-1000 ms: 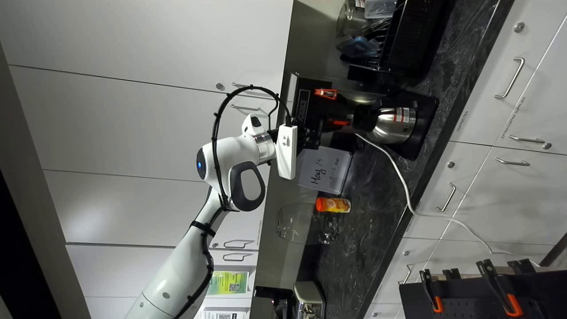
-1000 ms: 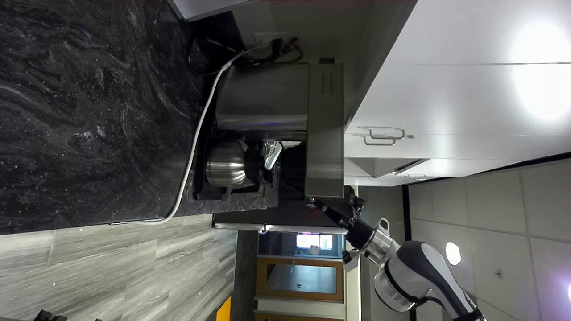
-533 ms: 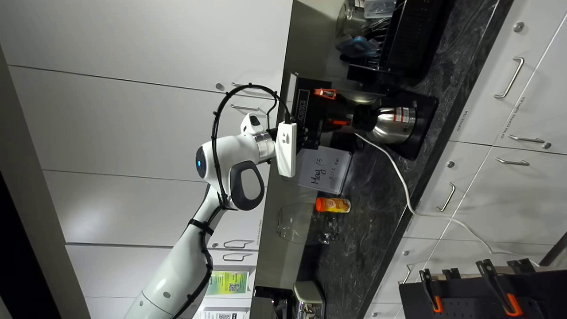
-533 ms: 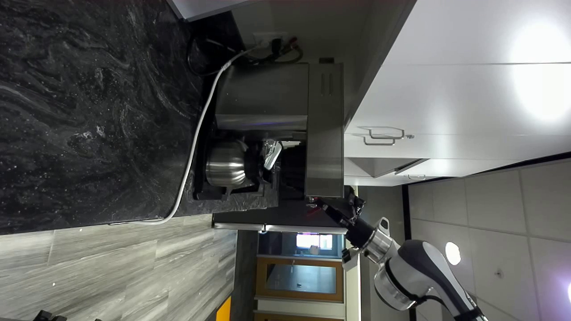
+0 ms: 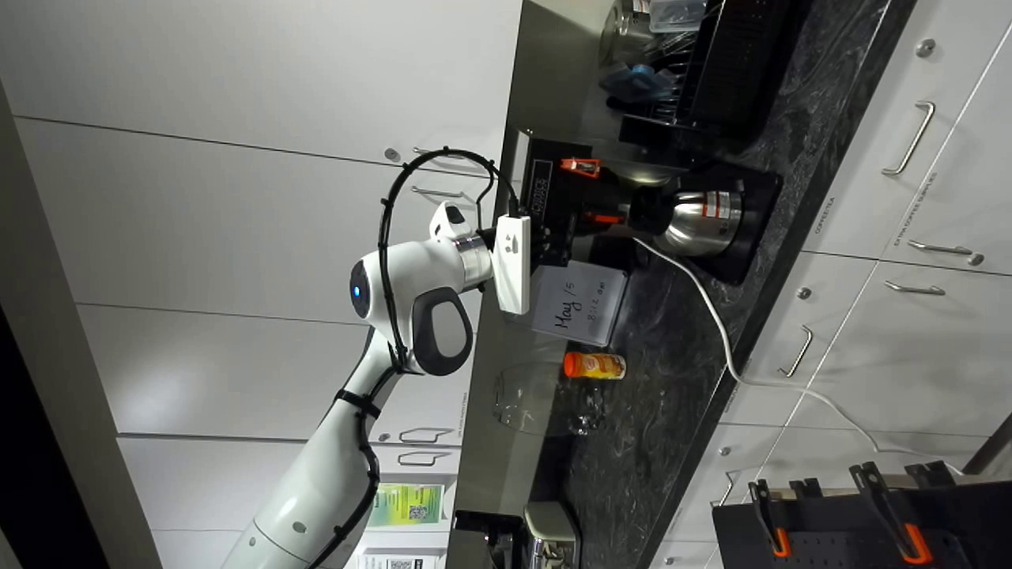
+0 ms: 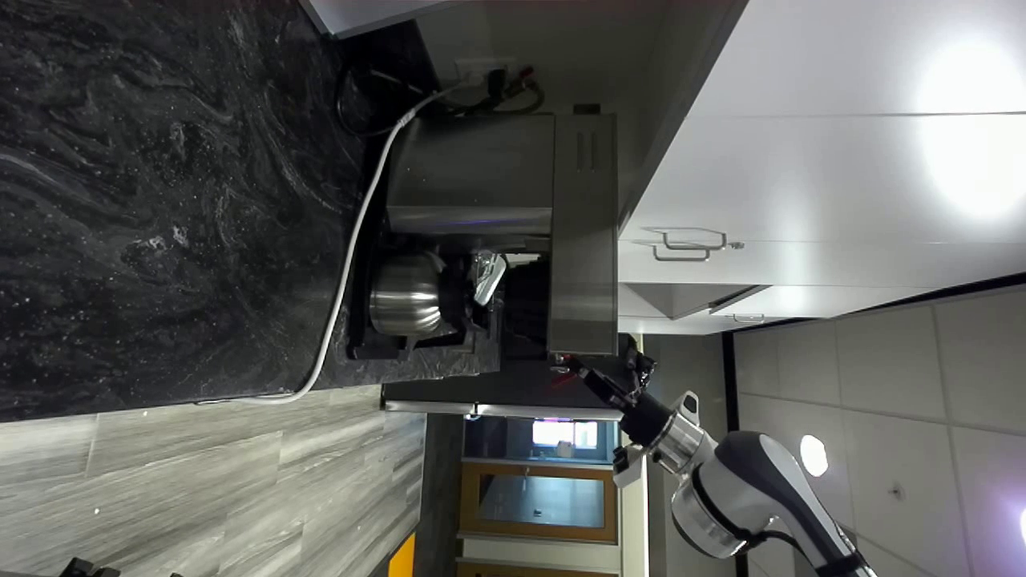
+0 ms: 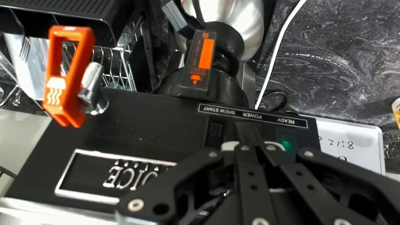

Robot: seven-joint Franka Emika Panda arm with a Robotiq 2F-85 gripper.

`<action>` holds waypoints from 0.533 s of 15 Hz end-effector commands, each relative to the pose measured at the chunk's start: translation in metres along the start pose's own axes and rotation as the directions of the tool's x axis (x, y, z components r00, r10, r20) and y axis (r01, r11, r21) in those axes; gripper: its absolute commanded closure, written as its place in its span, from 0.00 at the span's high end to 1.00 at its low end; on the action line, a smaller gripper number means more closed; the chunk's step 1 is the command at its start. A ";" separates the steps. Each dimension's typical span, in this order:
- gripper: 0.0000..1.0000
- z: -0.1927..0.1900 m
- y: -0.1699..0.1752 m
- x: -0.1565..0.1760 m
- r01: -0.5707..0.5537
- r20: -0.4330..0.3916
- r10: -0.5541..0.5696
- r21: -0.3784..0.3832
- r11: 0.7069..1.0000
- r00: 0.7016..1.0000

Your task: Turn on the coffeemaker

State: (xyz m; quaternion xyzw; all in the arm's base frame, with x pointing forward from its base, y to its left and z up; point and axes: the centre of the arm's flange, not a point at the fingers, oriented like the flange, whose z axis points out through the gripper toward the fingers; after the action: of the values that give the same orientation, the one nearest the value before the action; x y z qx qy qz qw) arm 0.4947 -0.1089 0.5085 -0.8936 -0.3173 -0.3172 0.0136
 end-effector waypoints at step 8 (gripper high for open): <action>0.00 -0.059 -0.042 0.008 -0.034 0.078 0.033 0.010 0.999 0.996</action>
State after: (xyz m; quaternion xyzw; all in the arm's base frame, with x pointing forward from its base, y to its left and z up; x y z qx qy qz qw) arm 0.4680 -0.0909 0.5398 -0.9044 -0.3105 -0.2923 0.0141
